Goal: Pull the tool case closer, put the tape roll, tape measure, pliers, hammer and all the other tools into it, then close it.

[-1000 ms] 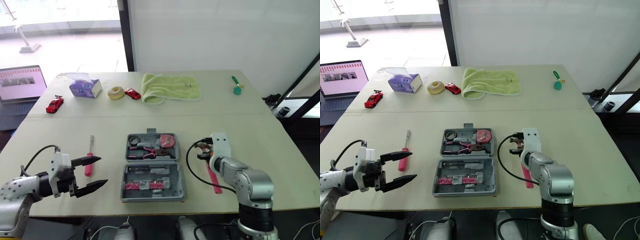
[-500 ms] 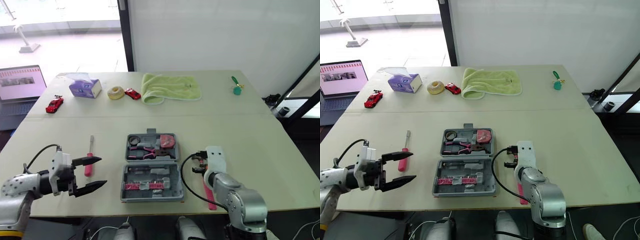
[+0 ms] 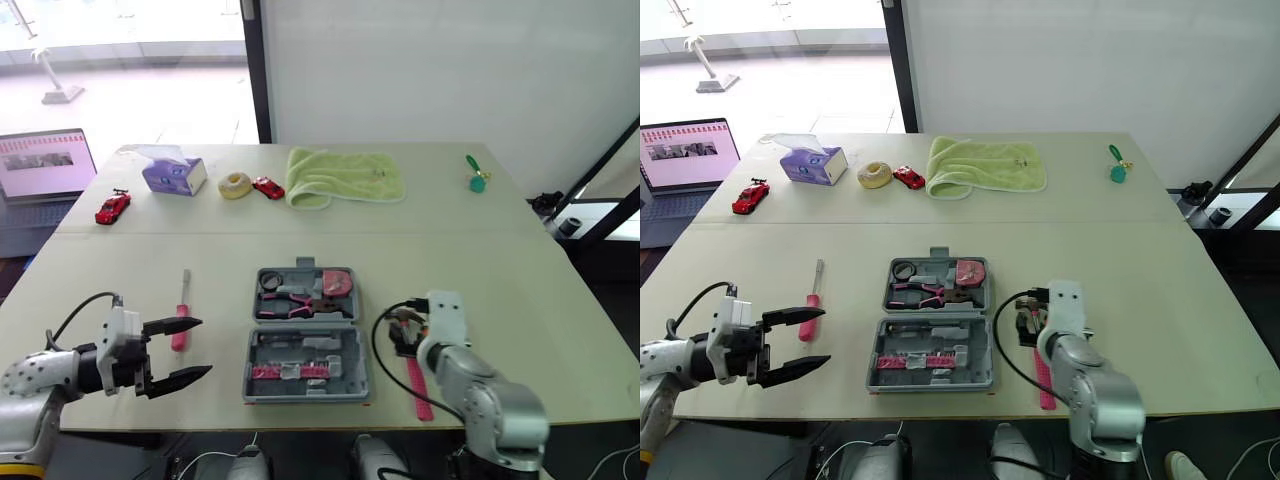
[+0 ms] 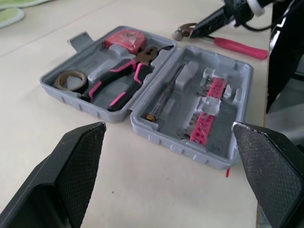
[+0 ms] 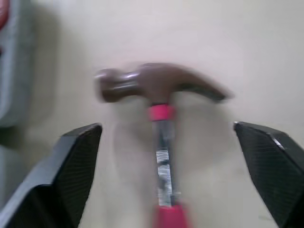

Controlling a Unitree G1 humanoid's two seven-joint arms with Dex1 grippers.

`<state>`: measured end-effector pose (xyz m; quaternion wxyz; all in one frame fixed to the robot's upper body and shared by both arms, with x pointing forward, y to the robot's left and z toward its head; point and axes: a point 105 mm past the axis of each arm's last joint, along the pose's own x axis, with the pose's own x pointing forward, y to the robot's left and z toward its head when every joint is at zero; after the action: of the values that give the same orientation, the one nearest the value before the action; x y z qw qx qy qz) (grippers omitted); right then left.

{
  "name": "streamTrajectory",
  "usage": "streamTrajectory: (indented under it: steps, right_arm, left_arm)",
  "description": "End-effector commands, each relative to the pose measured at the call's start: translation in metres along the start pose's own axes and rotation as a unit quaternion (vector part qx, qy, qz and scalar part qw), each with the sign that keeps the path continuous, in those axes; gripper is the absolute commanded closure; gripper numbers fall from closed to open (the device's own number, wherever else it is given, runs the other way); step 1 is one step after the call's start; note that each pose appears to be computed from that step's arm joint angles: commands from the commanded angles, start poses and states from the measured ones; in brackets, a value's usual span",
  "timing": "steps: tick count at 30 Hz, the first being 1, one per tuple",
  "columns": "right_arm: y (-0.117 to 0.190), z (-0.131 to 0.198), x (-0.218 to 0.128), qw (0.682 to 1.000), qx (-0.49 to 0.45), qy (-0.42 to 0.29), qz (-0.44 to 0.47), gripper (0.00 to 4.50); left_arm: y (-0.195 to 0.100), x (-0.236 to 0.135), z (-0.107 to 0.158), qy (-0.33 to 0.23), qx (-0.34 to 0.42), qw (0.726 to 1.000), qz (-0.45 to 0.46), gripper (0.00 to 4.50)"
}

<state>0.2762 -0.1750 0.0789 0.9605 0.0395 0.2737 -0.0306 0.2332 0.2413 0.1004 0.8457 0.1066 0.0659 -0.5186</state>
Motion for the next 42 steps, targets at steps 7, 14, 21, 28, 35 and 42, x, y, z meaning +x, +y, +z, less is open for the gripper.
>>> streamTrajectory:
  steps: [7, 14, 21, 28, 35, 42]
  right_arm:
    - [0.033, 0.057, -0.049, 0.915, -0.333, -0.034, 0.224, 0.05]
    - [0.034, 0.059, -0.027, 0.607, -0.723, -0.021, 0.330, 0.05]
    - [0.030, 0.030, -0.006, 0.272, -0.873, -0.034, 0.404, 0.05]
    - [0.030, 0.006, 0.021, 0.154, -0.891, -0.006, 0.428, 0.05]
    - [0.020, 0.010, 0.058, 0.122, -0.908, 0.053, 0.397, 2.37]
    - [0.023, 0.005, 0.063, 0.117, -0.905, 0.044, 0.407, 4.44]
  left_arm:
    - [-0.003, -0.001, 0.011, 0.000, 0.011, 1.000, -0.015, 0.00]
    - [0.000, 0.008, 0.016, -0.006, 0.017, 0.999, -0.035, 0.00]
    - [-0.001, 0.012, 0.018, -0.012, 0.021, 0.999, -0.032, 0.00]
    - [-0.005, 0.013, 0.018, -0.014, 0.018, 0.999, -0.025, 0.00]
    - [-0.008, 0.013, 0.021, -0.017, 0.017, 1.000, -0.018, 0.00]
    - [-0.009, 0.010, 0.018, -0.015, 0.015, 1.000, -0.011, 0.00]
